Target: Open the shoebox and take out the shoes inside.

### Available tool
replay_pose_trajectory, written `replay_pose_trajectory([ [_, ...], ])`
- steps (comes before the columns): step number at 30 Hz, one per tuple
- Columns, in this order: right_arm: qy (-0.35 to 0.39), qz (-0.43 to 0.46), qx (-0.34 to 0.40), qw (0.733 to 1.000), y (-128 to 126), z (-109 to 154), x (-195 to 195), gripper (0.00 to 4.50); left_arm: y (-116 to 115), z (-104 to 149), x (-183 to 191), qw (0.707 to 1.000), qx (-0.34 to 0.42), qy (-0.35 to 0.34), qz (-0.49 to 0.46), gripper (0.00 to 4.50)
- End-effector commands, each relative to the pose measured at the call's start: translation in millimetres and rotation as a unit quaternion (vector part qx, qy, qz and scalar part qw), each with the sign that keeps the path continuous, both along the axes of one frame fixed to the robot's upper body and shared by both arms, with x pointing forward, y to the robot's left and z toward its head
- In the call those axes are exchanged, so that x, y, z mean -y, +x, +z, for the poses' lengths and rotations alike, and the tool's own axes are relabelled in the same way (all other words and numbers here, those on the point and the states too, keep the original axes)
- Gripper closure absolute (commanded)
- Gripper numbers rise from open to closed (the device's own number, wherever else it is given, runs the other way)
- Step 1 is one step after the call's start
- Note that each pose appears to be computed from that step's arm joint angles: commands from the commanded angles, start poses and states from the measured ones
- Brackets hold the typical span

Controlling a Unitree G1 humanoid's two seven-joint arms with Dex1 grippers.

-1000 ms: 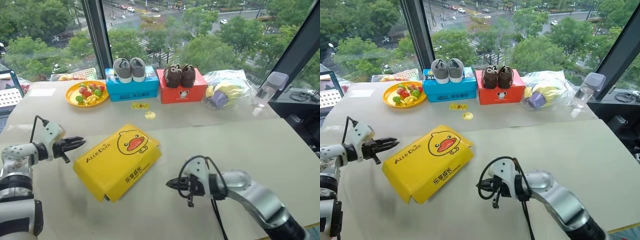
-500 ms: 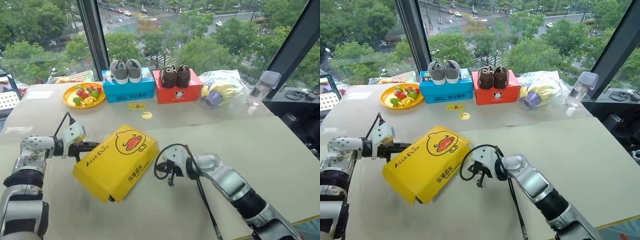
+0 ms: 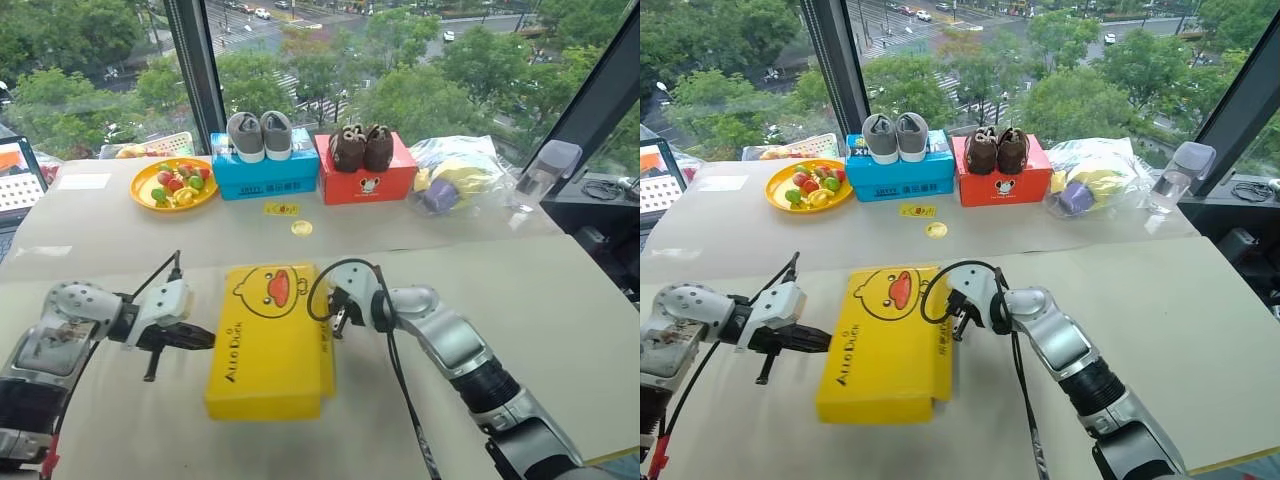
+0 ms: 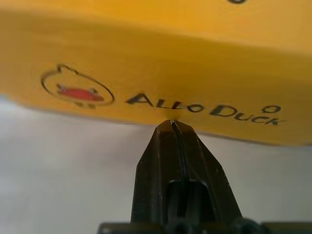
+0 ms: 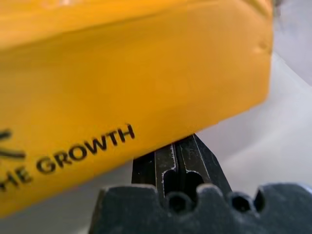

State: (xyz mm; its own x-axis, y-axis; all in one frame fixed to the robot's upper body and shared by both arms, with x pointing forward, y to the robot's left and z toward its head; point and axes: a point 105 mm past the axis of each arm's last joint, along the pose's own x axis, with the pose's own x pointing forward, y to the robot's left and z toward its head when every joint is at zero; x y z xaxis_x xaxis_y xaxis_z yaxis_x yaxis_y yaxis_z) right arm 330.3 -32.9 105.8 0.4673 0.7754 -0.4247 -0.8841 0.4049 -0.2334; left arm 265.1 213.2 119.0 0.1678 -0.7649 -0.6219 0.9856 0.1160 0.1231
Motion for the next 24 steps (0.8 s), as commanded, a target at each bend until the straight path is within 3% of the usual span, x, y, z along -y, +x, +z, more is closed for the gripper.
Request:
replay_pose_trajectory([
  [1, 0.002, -0.017, 0.022, 1.000, 9, 12, 13, 4.50, 1, 13, 24, 0.999, 0.031, -0.034, -0.016, 4.49],
  [14, -0.006, -0.070, 0.042, 0.997, 31, 16, 35, 4.50, 12, -5, 45, 0.998, 0.030, -0.052, -0.005, 4.49],
  [19, -0.018, -0.063, 0.040, 0.997, 26, 18, 48, 4.50, 11, -8, 28, 0.999, 0.034, -0.040, 0.004, 4.49],
  [24, -0.053, -0.026, 0.052, 0.997, 9, 21, 75, 4.50, 10, 16, -6, 0.997, 0.059, -0.044, 0.037, 4.49],
])
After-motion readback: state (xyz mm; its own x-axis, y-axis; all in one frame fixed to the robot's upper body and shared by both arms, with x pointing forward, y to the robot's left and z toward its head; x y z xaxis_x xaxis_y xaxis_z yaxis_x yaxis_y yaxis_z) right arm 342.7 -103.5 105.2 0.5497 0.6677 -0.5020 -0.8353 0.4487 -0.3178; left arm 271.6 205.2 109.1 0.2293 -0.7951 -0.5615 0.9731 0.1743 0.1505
